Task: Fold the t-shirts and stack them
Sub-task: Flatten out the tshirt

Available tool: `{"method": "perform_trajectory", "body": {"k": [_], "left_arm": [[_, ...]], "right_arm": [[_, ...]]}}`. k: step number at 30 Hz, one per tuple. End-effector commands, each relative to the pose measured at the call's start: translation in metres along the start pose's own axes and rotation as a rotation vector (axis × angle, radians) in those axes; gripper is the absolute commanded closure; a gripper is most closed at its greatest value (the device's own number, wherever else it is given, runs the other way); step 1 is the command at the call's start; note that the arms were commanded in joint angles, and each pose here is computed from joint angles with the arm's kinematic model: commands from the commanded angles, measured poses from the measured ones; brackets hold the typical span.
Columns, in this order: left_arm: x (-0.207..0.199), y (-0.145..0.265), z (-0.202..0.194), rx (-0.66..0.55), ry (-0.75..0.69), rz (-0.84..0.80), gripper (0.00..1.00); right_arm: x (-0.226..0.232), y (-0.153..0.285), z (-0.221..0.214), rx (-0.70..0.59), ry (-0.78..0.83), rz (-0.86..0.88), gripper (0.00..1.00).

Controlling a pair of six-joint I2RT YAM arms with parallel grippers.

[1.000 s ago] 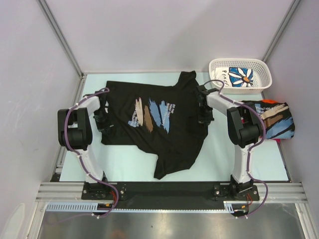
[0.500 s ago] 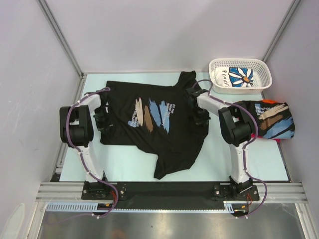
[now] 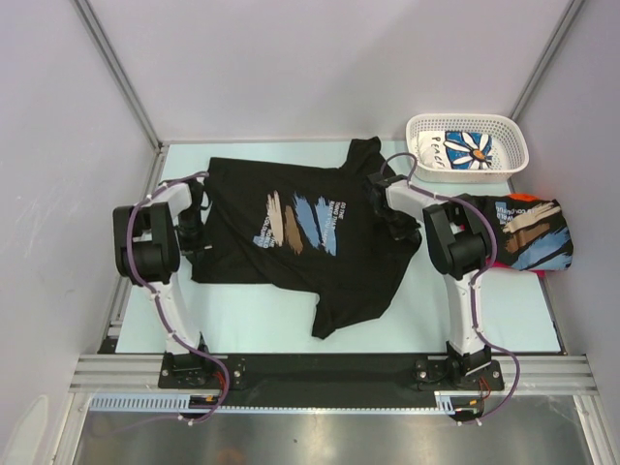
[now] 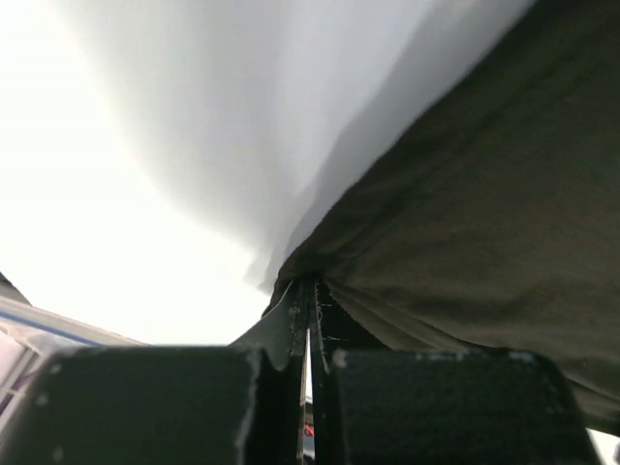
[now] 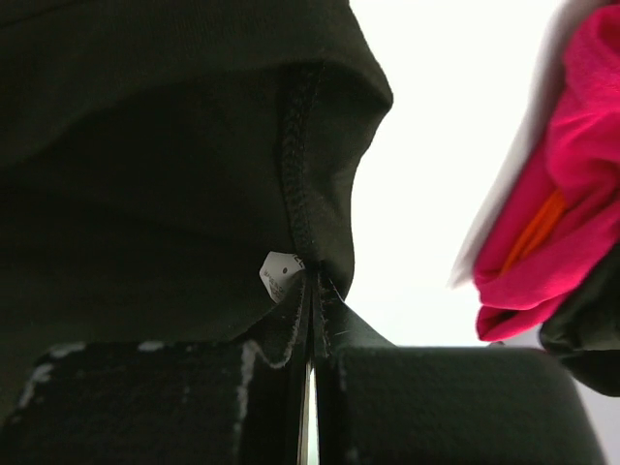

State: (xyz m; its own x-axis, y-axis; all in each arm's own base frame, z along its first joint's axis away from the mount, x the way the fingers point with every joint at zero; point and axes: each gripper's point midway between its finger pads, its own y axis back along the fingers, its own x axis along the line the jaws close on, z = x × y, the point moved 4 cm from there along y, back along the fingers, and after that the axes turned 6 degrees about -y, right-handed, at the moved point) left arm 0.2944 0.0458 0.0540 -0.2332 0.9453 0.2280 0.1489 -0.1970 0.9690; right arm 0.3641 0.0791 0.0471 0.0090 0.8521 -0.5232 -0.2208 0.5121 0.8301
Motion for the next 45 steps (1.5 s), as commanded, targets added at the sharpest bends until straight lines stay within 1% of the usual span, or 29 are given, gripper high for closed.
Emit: {"method": "perform_trajectory", "body": {"k": [1, 10, 12, 16, 18, 20, 21, 24, 27, 28, 30, 31, 32, 34, 35, 36, 37, 38, 41, 43, 44, 45], "left_arm": [[0.016, -0.008, -0.020, 0.057, 0.000, 0.040, 1.00], [0.021, -0.019, -0.045, 0.104, 0.015, 0.061, 1.00], [0.025, -0.016, -0.046, 0.091, 0.021, 0.079, 1.00], [0.030, -0.013, -0.061, 0.083, 0.038, 0.073, 1.00], [0.033, -0.012, -0.063, 0.056, 0.056, 0.079, 1.00], [0.036, -0.015, -0.069, 0.083, 0.062, 0.092, 1.00], [0.034, -0.016, -0.070, 0.076, 0.065, 0.067, 1.00], [0.034, -0.013, -0.071, 0.066, 0.068, 0.064, 1.00], [0.035, 0.001, -0.066, 0.012, 0.077, 0.042, 1.00], [0.036, 0.013, -0.064, -0.044, 0.087, 0.024, 1.00], [0.037, 0.029, -0.062, -0.122, 0.094, -0.008, 1.00], [0.039, 0.044, -0.062, -0.192, 0.110, -0.022, 1.00], [0.038, 0.053, -0.060, -0.244, 0.116, -0.057, 0.99], [0.037, 0.069, -0.061, -0.325, 0.130, -0.097, 0.94], [0.038, 0.085, -0.062, -0.416, 0.146, -0.130, 0.90], [0.034, 0.086, -0.065, -0.436, 0.148, -0.166, 0.89], [0.031, 0.090, -0.067, -0.467, 0.144, -0.196, 0.87], [0.028, 0.094, -0.067, -0.498, 0.144, -0.217, 0.83], [0.012, 0.083, -0.075, -0.468, 0.100, -0.269, 0.84], [-0.005, 0.081, -0.079, -0.452, 0.045, -0.312, 0.89], [-0.012, 0.082, -0.077, -0.462, 0.025, -0.326, 0.93], [-0.018, 0.082, -0.076, -0.448, 0.011, -0.337, 0.95]], "right_arm": [[0.007, -0.040, 0.002, 0.022, -0.045, -0.019, 1.00], [0.005, -0.040, 0.006, 0.016, -0.060, -0.025, 1.00], [0.001, -0.036, 0.008, 0.004, -0.067, -0.035, 1.00], [-0.007, -0.027, 0.009, -0.022, -0.084, -0.043, 1.00], [-0.009, -0.023, 0.010, -0.034, -0.096, -0.036, 1.00], [-0.010, -0.020, 0.010, -0.038, -0.095, -0.036, 1.00], [-0.013, -0.014, 0.013, -0.052, -0.103, -0.030, 1.00], [-0.019, -0.001, 0.016, -0.074, -0.121, -0.020, 1.00], [-0.033, 0.040, 0.028, -0.162, -0.180, 0.046, 1.00], [-0.044, 0.066, 0.034, -0.225, -0.214, 0.083, 1.00], [-0.052, 0.095, 0.038, -0.287, -0.248, 0.148, 1.00], [-0.053, 0.110, 0.038, -0.324, -0.254, 0.183, 1.00], [-0.063, 0.134, 0.037, -0.378, -0.288, 0.232, 1.00], [-0.059, 0.153, 0.028, -0.415, -0.287, 0.306, 1.00], [-0.064, 0.173, 0.023, -0.462, -0.309, 0.380, 1.00], [-0.062, 0.180, 0.019, -0.474, -0.306, 0.435, 1.00], [-0.059, 0.184, 0.013, -0.473, -0.311, 0.482, 1.00], [-0.055, 0.185, 0.003, -0.447, -0.302, 0.537, 1.00], [-0.032, 0.174, -0.027, -0.342, -0.237, 0.608, 1.00], [-0.021, 0.173, -0.043, -0.302, -0.199, 0.638, 1.00], [-0.012, 0.176, -0.052, -0.295, -0.173, 0.654, 1.00], [-0.007, 0.171, -0.062, -0.271, -0.157, 0.667, 1.00]]}}
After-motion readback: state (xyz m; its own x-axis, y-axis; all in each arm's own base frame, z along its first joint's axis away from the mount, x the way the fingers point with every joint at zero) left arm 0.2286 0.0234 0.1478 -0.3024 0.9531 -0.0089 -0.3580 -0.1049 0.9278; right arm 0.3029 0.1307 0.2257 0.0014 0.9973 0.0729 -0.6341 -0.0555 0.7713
